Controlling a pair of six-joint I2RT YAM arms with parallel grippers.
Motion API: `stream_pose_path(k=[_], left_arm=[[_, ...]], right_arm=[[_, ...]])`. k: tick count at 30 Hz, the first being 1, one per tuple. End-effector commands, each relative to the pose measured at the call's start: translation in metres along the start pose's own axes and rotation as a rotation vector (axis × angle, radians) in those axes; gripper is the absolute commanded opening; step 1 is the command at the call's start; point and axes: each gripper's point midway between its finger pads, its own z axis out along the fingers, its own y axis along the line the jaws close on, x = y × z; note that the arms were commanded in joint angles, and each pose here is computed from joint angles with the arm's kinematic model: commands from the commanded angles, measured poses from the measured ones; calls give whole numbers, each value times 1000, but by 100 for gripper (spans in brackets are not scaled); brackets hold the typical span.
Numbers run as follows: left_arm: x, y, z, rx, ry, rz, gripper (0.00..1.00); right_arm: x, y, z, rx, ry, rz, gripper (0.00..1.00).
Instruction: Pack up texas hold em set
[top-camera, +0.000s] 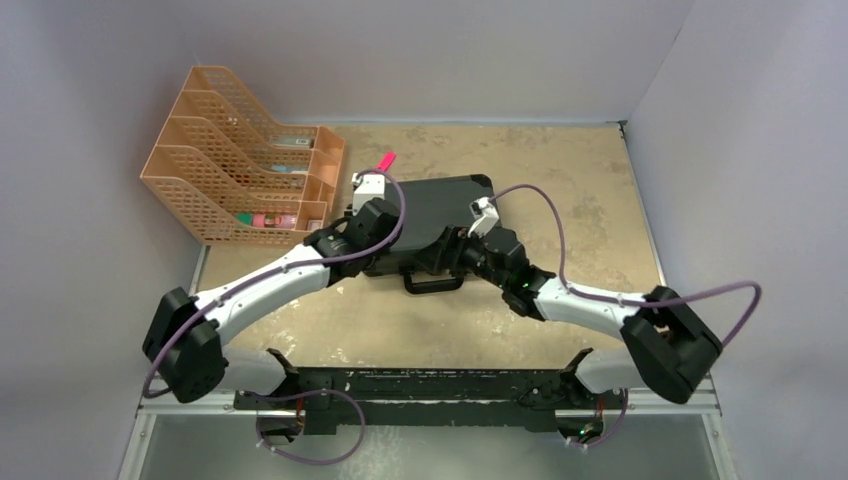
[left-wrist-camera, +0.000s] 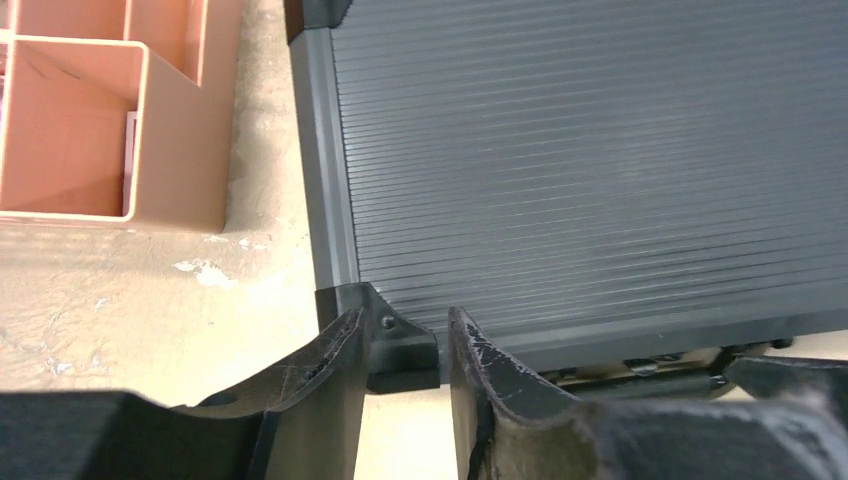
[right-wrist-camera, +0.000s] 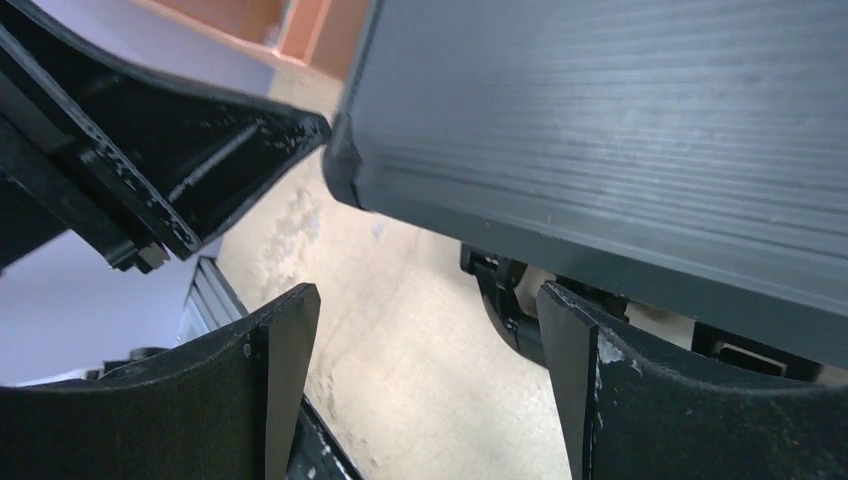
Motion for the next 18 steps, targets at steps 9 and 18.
stream_pose_path(k=[9, 18], left_arm=[[-10, 39, -16, -99, -124, -210, 57], [4, 48, 0, -75, -110, -313, 62]], right_arm=[[7, -29, -33, 111, -19, -17, 78], [27, -58, -30, 213, 39, -21, 62]])
